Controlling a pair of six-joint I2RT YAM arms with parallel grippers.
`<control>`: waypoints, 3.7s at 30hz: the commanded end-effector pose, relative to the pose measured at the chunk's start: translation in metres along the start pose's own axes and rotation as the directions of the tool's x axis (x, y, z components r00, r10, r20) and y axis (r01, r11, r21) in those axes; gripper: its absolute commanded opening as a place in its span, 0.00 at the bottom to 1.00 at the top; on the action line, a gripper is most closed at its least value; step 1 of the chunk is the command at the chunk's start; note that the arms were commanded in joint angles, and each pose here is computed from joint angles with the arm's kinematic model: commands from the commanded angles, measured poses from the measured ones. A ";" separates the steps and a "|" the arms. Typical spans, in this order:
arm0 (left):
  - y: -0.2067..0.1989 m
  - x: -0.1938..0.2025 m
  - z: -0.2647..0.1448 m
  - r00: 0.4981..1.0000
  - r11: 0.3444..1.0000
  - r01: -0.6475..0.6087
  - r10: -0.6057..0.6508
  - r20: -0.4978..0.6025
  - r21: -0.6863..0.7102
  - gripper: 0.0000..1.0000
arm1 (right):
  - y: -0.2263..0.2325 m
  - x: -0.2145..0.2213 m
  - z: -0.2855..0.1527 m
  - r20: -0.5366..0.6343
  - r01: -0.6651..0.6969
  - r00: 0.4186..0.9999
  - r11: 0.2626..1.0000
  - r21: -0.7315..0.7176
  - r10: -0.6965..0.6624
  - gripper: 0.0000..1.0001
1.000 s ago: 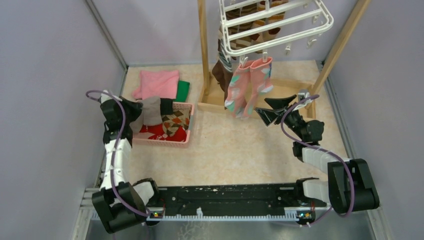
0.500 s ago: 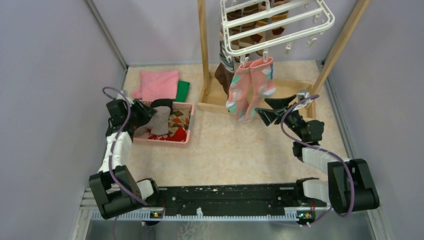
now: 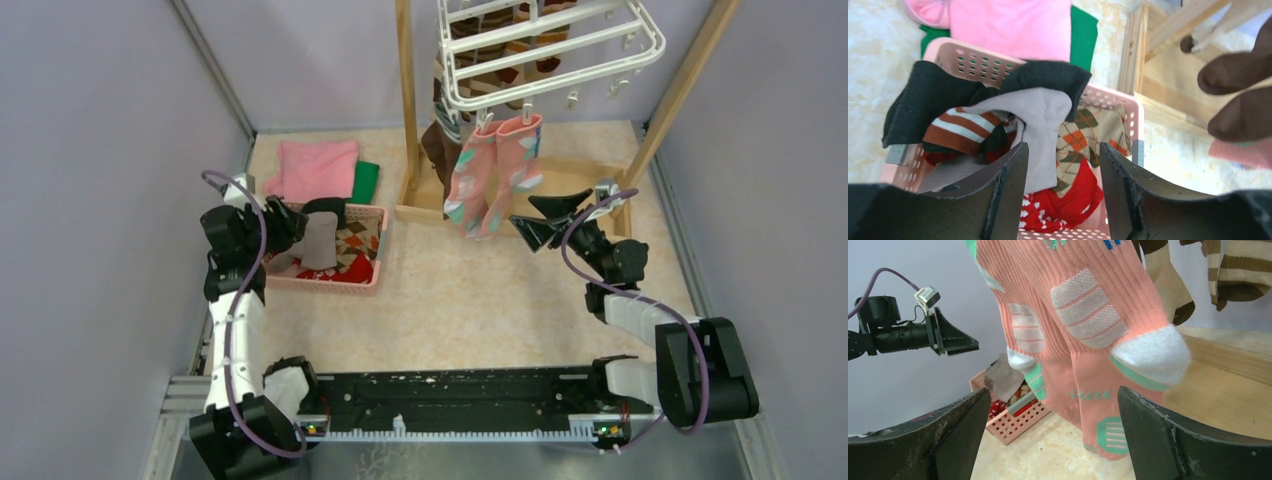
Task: Clip the socks to the hanger
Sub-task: Pick up the sock from the bin.
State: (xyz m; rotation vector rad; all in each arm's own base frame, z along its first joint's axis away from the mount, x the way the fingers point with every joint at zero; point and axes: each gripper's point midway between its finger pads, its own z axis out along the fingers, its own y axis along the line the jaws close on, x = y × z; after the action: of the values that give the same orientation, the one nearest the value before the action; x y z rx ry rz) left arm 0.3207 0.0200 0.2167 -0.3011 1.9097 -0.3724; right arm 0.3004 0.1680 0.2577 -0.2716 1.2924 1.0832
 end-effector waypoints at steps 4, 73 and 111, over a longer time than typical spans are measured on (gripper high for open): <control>-0.015 0.023 -0.004 0.993 0.994 -0.024 0.035 -0.109 0.105 0.56 | 0.016 -0.024 0.010 0.053 0.066 0.997 0.996 -0.060 -0.063 0.96; -0.105 -0.029 -0.006 0.986 0.909 -0.148 0.168 -0.017 0.389 0.00 | 0.031 -0.021 0.012 0.032 0.081 0.996 0.991 -0.105 -0.078 0.98; -0.295 0.082 -0.112 0.969 0.237 0.019 0.236 -0.076 0.971 0.00 | 0.128 0.047 -0.009 -0.236 -0.374 0.916 0.903 -0.210 0.325 0.98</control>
State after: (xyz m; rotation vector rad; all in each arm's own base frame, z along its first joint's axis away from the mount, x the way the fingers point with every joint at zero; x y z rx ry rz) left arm 0.1965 -0.2607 0.2960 0.7469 1.5676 -1.4830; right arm 0.1952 0.2448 0.2539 -0.5414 1.3912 1.3767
